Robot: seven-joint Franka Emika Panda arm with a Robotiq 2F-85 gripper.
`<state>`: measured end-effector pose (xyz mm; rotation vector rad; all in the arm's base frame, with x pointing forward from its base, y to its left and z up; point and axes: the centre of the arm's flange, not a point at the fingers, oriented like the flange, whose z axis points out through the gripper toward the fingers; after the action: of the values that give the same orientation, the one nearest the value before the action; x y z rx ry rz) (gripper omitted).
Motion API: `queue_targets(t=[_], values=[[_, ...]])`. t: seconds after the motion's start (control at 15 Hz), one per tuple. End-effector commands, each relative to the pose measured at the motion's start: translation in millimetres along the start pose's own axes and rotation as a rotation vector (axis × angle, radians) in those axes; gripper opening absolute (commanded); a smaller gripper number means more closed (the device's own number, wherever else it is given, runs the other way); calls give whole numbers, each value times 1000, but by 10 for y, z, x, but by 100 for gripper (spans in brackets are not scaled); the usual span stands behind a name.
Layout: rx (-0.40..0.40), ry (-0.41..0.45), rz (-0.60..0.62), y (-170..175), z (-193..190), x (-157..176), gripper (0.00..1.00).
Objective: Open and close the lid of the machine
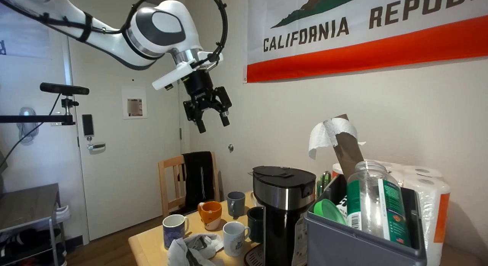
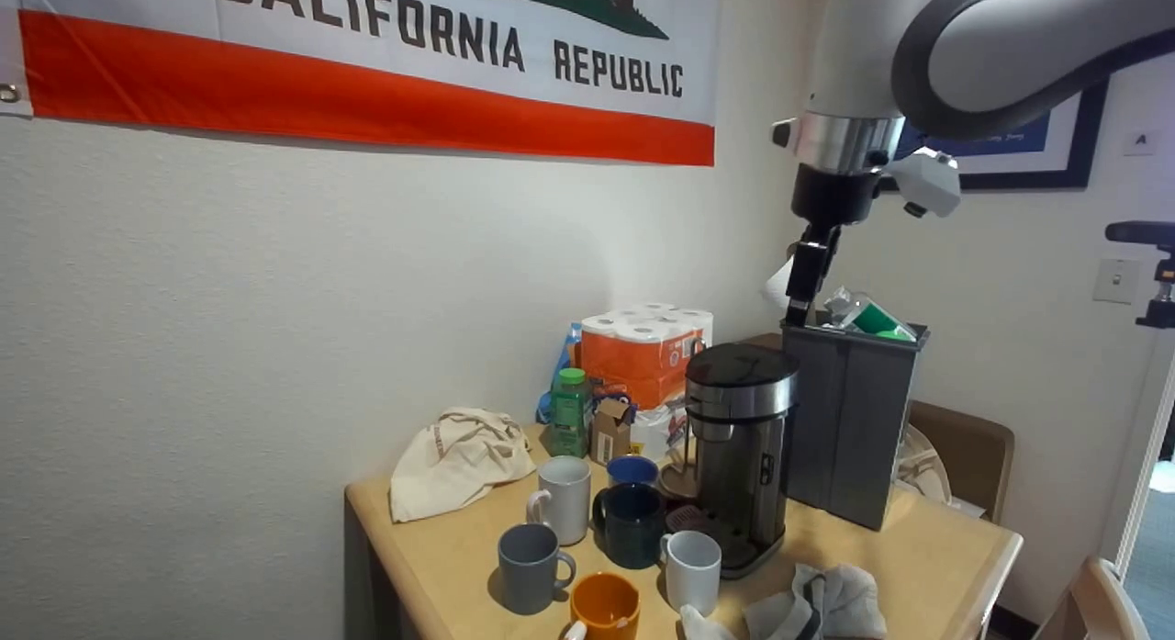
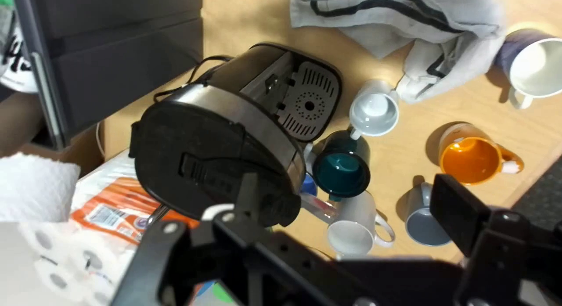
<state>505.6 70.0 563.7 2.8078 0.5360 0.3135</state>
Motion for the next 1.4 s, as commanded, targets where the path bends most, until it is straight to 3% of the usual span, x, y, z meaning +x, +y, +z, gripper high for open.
queue_targets(t=[0.0, 0.67, 1.33], values=[[-139, -7, -23, -97, 108, 504, 100], [-418, -20, -138, -515, 865, 1180, 100], [-523, -52, -152, -580, 1538, 1341, 100]])
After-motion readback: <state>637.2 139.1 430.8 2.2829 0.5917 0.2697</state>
